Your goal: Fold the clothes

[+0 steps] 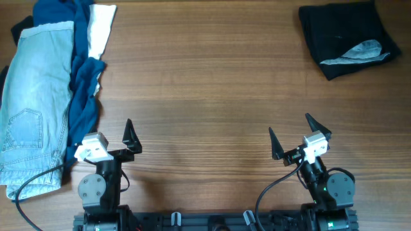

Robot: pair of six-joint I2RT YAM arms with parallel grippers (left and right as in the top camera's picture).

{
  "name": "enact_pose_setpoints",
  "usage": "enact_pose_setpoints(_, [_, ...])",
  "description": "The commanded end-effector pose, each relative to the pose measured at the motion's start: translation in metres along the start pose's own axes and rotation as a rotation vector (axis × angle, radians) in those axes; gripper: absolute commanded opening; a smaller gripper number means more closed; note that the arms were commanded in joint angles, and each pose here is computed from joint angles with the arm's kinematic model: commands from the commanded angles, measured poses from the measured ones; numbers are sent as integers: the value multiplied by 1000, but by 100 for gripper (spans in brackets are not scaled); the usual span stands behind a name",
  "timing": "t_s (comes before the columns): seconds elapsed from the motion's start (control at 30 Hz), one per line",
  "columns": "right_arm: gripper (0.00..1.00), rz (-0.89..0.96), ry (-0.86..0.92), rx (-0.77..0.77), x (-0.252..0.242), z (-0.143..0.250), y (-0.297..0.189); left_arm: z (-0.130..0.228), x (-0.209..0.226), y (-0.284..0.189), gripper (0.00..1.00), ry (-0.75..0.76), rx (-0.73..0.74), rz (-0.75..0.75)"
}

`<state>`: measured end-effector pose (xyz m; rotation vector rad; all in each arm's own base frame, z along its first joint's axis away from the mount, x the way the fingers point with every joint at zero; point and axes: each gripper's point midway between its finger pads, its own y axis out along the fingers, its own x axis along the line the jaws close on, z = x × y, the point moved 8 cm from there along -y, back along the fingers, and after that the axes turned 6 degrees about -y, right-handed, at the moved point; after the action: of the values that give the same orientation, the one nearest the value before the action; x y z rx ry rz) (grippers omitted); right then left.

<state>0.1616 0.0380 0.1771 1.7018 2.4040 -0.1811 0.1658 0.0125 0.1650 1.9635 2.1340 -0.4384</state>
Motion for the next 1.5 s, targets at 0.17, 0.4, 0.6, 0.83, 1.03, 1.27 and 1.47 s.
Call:
enact_pose_setpoints(0.17, [100, 8, 12, -10, 0, -1, 0, 1, 1, 0, 100, 19, -6, -2])
enact_pose_setpoints(0.4, [100, 8, 12, -10, 0, -1, 0, 1, 1, 0, 100, 19, -6, -2])
enact_pose_setpoints(0.6, [100, 8, 12, -10, 0, -1, 0, 1, 1, 0, 100, 19, -6, -2])
enact_pose_setpoints(0.83, [100, 8, 12, -10, 0, -1, 0, 1, 1, 0, 100, 19, -6, -2])
enact_pose_setpoints(1.03, [100, 51, -61, -55, -5, -10, -1, 1, 1, 0, 100, 19, -6, -2])
enact_pose_setpoints(1.27, [100, 171, -183, -396, -17, -67, -13, -8, -4, -1, 100, 20, -39, 28])
enact_pose_setpoints(1.47, [100, 162, -187, -434, -30, -107, 7, -54, -21, -11, 100, 22, -78, 42])
